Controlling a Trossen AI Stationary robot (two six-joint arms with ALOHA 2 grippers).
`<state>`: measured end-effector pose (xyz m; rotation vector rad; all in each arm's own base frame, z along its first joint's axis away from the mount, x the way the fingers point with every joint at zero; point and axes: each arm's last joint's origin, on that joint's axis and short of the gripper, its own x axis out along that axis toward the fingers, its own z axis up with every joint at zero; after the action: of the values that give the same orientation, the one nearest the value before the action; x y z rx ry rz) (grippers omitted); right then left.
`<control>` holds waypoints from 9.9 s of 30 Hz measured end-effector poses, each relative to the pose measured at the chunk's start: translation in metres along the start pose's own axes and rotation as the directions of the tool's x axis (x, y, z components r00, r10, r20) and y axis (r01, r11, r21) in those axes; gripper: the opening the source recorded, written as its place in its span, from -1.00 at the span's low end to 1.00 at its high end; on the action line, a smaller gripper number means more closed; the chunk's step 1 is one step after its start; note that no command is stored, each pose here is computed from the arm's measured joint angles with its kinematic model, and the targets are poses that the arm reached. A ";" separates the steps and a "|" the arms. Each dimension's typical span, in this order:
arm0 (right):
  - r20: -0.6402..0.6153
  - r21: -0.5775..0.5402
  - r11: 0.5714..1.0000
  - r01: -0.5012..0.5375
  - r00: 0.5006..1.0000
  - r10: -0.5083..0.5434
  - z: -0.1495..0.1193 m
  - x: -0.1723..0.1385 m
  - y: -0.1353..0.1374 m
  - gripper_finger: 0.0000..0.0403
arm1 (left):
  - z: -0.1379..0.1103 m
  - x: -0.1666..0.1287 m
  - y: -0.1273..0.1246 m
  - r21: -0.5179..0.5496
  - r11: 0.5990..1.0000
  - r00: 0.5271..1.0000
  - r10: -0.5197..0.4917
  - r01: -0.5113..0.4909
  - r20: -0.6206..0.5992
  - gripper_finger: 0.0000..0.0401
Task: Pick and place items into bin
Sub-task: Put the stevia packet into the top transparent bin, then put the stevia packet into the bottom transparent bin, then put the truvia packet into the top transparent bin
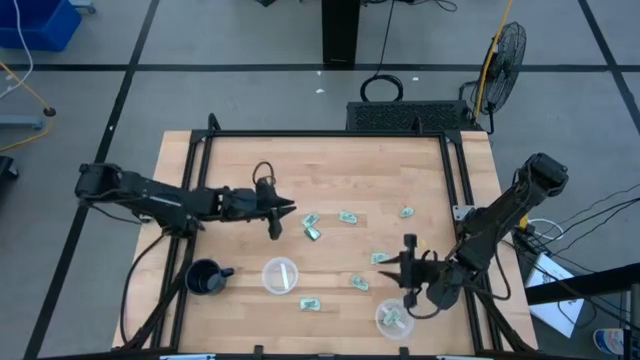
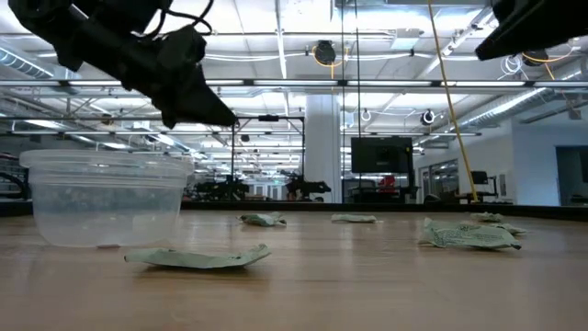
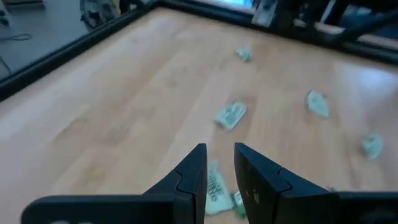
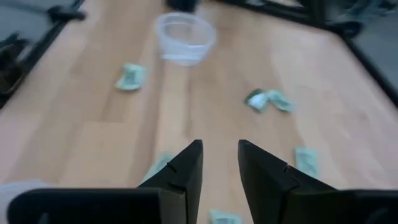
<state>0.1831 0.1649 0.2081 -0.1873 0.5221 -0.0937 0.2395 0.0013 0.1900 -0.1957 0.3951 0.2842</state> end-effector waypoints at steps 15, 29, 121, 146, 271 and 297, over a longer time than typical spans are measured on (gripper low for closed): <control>0.122 0.150 0.985 0.091 0.986 -0.110 -0.009 -0.016 -0.057 -0.56 | -0.026 0.038 -0.001 -0.214 0.977 0.999 -0.008 -0.003 -0.047 -0.57; 0.125 0.237 0.961 0.145 0.976 -0.178 -0.037 -0.019 -0.087 -0.56 | -0.028 0.055 -0.003 -0.131 0.989 0.997 -0.066 0.062 -0.028 -0.57; 0.170 0.270 0.958 0.101 0.974 -0.151 -0.030 -0.020 -0.092 -0.56 | -0.062 -0.024 -0.137 0.059 0.998 0.913 0.008 0.018 -0.408 -0.99; 0.127 0.226 0.966 0.127 0.979 -0.158 -0.034 -0.012 -0.087 -0.38 | -0.066 -0.015 -0.135 -0.008 1.000 0.897 -0.009 0.006 -0.442 -0.86; -0.211 0.252 0.883 -0.397 0.867 0.450 -0.032 0.015 0.085 -0.99 | 0.027 -0.058 -0.121 0.106 0.978 0.984 -0.177 0.178 -0.019 -0.25; -0.180 0.271 0.885 -0.378 0.884 0.432 -0.009 0.002 0.057 -0.44 | 0.034 -0.040 -0.099 -0.026 0.995 0.994 -0.102 0.101 -0.045 -0.25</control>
<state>0.1824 0.2196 0.1881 0.1667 0.7738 0.2403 0.2465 -0.0935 0.2498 -0.2449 0.4264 0.1843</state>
